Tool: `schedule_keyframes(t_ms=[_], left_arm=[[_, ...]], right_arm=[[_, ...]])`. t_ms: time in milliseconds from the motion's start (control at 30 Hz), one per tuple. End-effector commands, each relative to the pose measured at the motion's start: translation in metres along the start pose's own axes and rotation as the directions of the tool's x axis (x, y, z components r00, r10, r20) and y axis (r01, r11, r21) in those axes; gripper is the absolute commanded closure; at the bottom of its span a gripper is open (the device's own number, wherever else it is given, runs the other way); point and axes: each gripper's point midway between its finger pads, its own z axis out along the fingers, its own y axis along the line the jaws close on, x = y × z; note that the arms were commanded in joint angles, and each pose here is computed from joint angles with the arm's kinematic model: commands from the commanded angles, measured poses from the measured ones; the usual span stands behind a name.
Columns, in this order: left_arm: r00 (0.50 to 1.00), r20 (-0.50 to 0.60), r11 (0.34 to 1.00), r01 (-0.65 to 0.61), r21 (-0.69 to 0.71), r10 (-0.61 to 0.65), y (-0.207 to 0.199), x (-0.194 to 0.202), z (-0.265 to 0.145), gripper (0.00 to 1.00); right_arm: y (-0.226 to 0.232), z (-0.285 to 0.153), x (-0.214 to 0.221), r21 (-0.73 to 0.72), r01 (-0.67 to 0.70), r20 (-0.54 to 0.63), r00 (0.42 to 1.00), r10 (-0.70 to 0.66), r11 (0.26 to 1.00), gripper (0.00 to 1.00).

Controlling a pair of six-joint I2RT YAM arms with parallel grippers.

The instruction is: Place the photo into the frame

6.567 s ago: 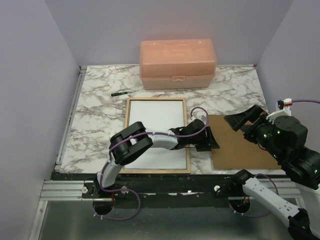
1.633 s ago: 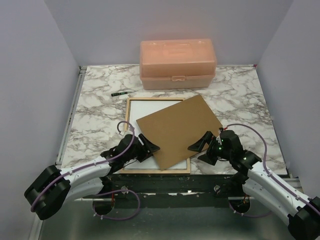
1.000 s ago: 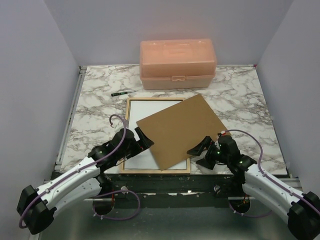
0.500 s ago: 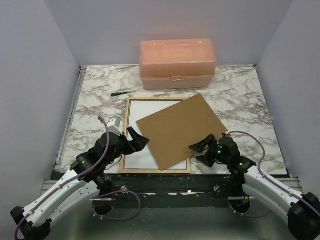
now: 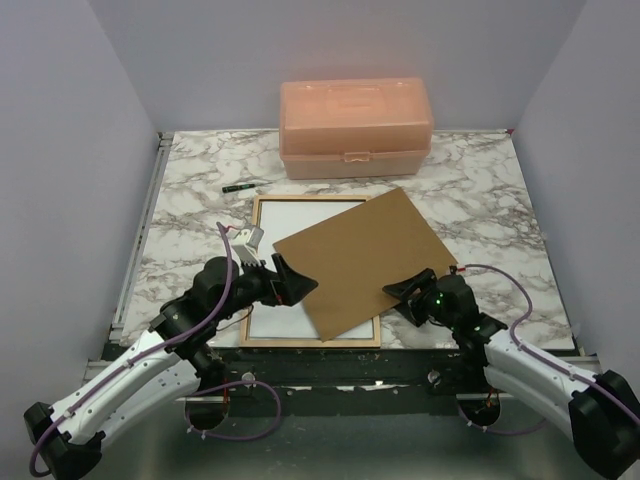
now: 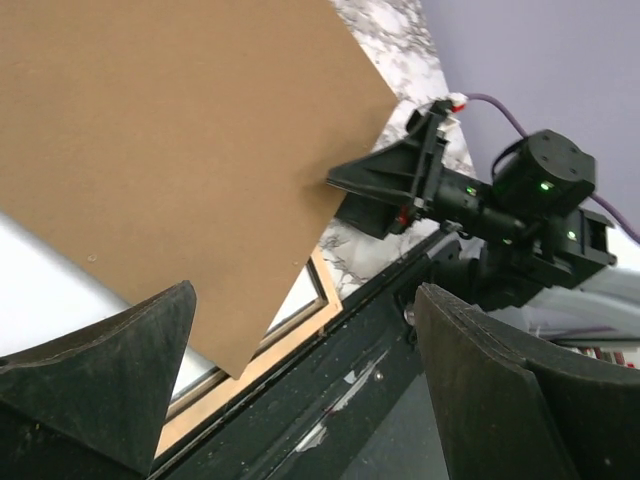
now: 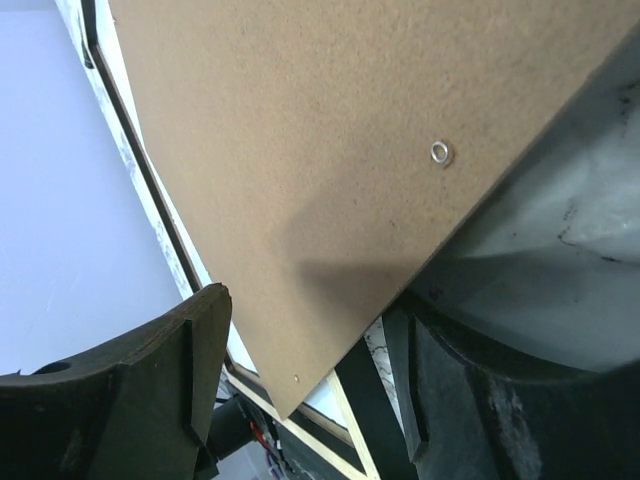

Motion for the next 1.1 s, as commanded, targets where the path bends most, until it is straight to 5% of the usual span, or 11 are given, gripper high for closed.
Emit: schedule_keyframes(t_ms=[0,267,633,1067], left_arm=[[0.997,0.011,0.981,-0.075,0.179,0.074,-0.041,-0.012,-0.009,0.08],[0.993,0.011,0.946,-0.119,0.300,0.121,-0.066,-0.012,-0.022,0.09],[0.986,0.004,0.951,-0.162,0.262,0.166,-0.057,-0.009,-0.029,0.09],[0.966,-0.047,0.949,-0.240,0.205,0.255,-0.059,-0.017,-0.031,0.09]], right_arm=[[-0.020,0.007,-0.018,0.068,0.004,0.102,0.995,-0.011,0.998,0.32],[-0.013,0.015,-0.019,0.030,-0.014,0.107,0.994,0.011,0.999,0.62],[0.029,-0.003,-0.022,-0.086,0.017,0.103,0.995,-0.008,0.996,0.98],[0.111,-0.057,-0.029,-0.083,0.199,0.069,0.979,-0.194,0.976,0.99]])
